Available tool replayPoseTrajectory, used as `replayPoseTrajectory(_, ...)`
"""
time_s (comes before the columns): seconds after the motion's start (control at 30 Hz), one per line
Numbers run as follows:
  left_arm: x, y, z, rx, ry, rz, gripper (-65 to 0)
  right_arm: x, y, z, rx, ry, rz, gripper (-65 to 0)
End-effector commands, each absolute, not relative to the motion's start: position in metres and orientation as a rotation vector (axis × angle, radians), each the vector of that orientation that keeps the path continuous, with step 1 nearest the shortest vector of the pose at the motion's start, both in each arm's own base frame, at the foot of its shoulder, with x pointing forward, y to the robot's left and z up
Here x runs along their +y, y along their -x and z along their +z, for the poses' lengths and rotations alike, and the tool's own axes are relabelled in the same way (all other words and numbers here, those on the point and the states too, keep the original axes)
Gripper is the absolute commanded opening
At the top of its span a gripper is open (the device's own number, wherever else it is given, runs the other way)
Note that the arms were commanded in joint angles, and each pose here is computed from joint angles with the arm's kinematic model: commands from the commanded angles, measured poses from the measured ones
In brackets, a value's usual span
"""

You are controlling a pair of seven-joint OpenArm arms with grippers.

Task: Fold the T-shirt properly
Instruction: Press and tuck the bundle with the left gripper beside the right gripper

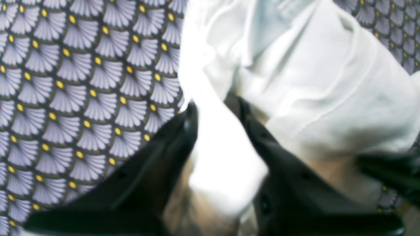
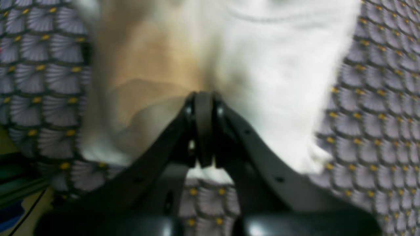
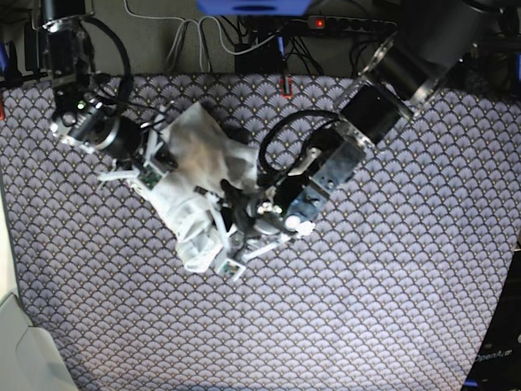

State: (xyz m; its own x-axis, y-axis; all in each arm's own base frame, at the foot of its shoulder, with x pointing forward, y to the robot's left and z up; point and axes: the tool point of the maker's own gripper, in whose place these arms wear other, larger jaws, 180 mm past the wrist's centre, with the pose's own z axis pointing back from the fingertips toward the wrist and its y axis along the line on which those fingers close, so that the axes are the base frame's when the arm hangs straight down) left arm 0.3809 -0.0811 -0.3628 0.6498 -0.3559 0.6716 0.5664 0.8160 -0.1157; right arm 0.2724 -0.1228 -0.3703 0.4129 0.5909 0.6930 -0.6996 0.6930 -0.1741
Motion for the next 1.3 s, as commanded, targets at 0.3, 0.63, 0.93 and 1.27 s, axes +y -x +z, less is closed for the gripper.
replayPoseTrajectory(0.3,-0.111,-0.396,-0.371,-0.783,0.048,-0.799,-64.6,-0.201,-0.296,-0.357,-0.831,0.001,0.655,-65.0)
replayPoseTrajectory(0.63,-0.127,-0.410,-0.354,-0.917,-0.152,-0.983,-64.6,-0.221,-0.299,-0.351,-0.846,0.036,0.600,-65.0)
replayPoseTrajectory(0.93,-0.156,-0.387,-0.357,-0.987,-0.306,-1.296,-64.6,-0.228,-0.298,-0.350,-0.848,0.048,0.580,-65.0)
replayPoseTrajectory(1.27,-0.166,-0.359,-0.396,-0.959,-0.378,-1.532,-64.6,-0.224,-0.298,-0.350,-0.855,0.037,0.573,-65.0)
